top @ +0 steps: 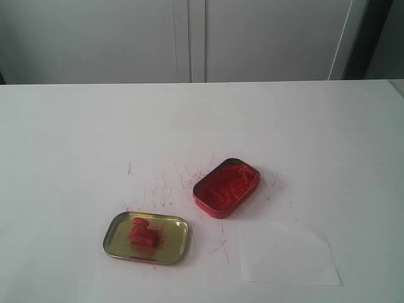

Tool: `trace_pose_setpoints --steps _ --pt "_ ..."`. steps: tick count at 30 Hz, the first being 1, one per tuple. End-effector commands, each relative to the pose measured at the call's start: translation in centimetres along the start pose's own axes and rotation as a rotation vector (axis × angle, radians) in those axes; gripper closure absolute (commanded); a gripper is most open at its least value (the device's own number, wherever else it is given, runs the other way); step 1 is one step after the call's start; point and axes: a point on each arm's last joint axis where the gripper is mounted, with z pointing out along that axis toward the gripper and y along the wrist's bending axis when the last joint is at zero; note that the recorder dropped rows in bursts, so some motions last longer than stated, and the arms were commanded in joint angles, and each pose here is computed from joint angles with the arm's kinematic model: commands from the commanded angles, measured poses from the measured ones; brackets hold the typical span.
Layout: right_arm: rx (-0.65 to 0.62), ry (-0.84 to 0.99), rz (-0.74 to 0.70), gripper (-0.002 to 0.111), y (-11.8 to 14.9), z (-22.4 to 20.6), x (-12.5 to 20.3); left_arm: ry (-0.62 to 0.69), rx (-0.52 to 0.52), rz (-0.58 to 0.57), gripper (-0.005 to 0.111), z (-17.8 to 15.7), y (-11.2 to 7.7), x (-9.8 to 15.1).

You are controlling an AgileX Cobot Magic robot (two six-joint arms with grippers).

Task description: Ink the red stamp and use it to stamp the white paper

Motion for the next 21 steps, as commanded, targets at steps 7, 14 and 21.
trace_pose_setpoints --steps 7,14,21 --pt "0.0 -0.045 -0.002 0.108 0.0 0.0 -0.3 0.0 0.005 -0.008 0.107 0.0 0.0 0.0" --pt "-0.007 -0.38 -0.002 0.108 0.1 -0.6 -3.2 0.0 0.005 -0.008 0.107 0.0 0.0 0.0" --pt "-0.01 -0.497 -0.002 0.108 0.1 -1.1 -4.2 0.0 0.005 -0.008 0.107 0.0 0.0 0.0"
